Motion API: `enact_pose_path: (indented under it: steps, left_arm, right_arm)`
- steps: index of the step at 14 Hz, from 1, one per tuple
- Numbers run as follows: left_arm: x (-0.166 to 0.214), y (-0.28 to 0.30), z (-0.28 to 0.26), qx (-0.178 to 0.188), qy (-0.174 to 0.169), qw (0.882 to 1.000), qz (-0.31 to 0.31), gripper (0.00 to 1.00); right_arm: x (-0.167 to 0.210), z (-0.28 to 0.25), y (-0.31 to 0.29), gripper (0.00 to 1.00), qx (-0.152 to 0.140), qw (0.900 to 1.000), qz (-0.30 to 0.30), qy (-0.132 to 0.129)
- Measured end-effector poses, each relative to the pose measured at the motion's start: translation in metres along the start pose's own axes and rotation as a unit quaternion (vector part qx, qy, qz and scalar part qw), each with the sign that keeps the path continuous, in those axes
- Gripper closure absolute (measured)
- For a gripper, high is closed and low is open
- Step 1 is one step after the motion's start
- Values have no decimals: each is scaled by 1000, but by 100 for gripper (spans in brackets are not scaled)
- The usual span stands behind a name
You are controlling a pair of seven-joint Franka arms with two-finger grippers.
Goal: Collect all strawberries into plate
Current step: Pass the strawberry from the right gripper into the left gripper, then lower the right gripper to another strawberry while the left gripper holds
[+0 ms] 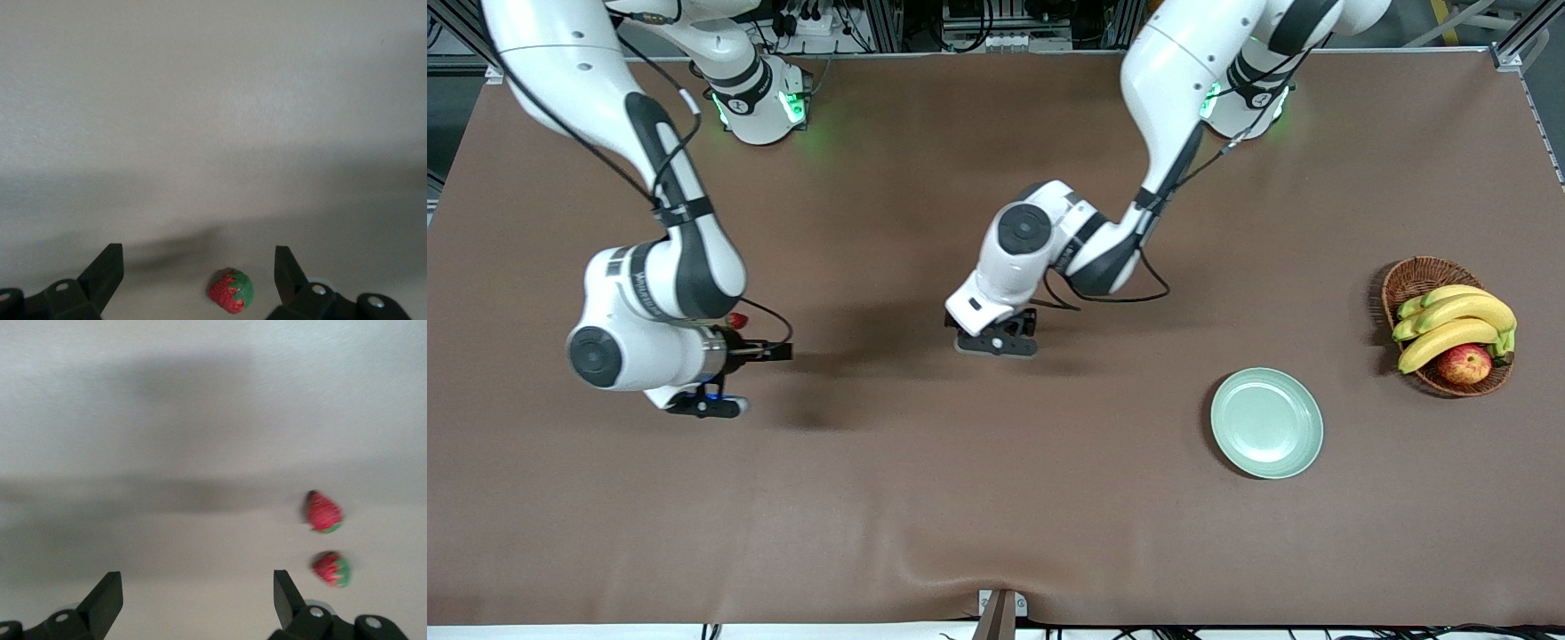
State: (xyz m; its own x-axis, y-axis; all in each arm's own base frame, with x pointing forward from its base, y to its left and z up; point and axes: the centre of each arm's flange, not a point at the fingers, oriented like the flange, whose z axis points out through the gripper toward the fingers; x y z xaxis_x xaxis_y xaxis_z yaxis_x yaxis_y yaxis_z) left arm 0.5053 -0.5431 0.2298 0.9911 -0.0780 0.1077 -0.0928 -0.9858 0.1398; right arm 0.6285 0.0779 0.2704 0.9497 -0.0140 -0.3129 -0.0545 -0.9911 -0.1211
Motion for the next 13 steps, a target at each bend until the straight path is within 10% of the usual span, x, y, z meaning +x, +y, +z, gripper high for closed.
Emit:
enact_pose_path:
  steps: [13]
  left_arm:
    - [-42, 41, 44, 31, 16, 998, 50, 2]
  right_arm:
    - [7, 49, 108, 0, 0, 996, -88, 24]
